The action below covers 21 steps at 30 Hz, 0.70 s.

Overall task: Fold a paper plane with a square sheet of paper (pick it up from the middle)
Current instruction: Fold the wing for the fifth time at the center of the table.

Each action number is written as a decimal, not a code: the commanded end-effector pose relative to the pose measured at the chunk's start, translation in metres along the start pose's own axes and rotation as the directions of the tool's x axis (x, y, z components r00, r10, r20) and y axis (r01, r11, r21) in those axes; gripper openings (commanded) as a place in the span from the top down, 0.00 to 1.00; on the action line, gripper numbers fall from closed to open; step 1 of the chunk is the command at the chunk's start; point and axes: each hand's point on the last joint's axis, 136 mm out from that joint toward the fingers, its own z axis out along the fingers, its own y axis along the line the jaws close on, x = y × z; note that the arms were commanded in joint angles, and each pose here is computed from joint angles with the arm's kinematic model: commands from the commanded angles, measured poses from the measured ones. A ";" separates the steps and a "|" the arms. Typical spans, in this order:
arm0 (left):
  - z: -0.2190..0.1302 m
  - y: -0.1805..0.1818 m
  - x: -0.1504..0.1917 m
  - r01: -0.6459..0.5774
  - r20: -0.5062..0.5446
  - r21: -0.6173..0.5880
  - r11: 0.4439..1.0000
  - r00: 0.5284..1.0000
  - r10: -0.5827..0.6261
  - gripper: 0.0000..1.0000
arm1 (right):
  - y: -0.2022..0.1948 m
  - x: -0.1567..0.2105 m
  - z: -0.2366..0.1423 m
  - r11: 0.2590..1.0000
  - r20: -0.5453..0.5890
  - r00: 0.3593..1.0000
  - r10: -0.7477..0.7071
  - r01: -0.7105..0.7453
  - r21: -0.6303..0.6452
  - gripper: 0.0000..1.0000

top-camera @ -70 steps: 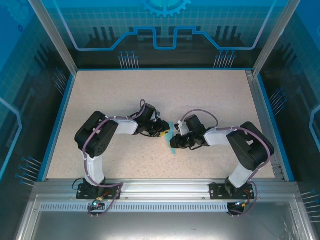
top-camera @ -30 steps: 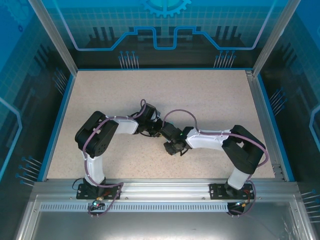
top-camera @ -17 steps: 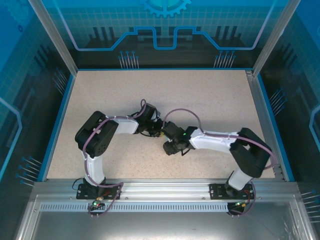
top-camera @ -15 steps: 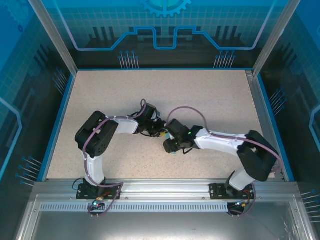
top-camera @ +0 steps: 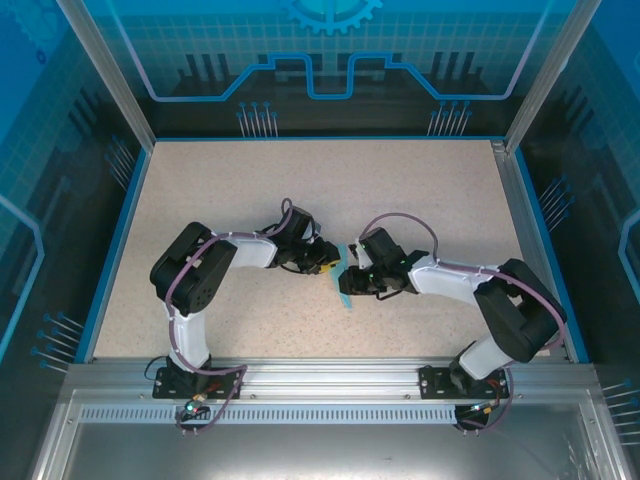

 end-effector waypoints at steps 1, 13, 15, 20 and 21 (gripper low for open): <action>0.005 0.026 0.009 0.030 -0.029 -0.093 0.995 0.999 -0.033 0.71 | 0.000 0.004 0.007 0.998 -0.028 0.999 0.040 -0.041 -0.041 0.74; 0.005 0.027 0.009 0.030 -0.030 -0.098 0.995 0.999 -0.033 0.71 | 0.000 0.016 0.016 0.995 -0.074 0.997 0.027 -0.034 -0.093 0.90; 0.005 0.028 0.009 0.034 -0.029 -0.101 0.994 0.999 -0.037 0.72 | -0.002 0.021 0.019 0.995 -0.096 0.995 0.021 -0.030 -0.099 0.90; 0.005 0.028 0.010 0.033 -0.030 -0.103 0.994 0.999 -0.037 0.72 | -0.005 0.025 0.020 0.996 -0.119 0.993 0.005 -0.015 -0.083 0.87; 0.005 0.029 0.010 0.033 -0.028 -0.107 0.994 0.999 -0.036 0.72 | -0.003 0.024 0.018 0.996 -0.114 0.993 -0.002 -0.008 -0.088 0.87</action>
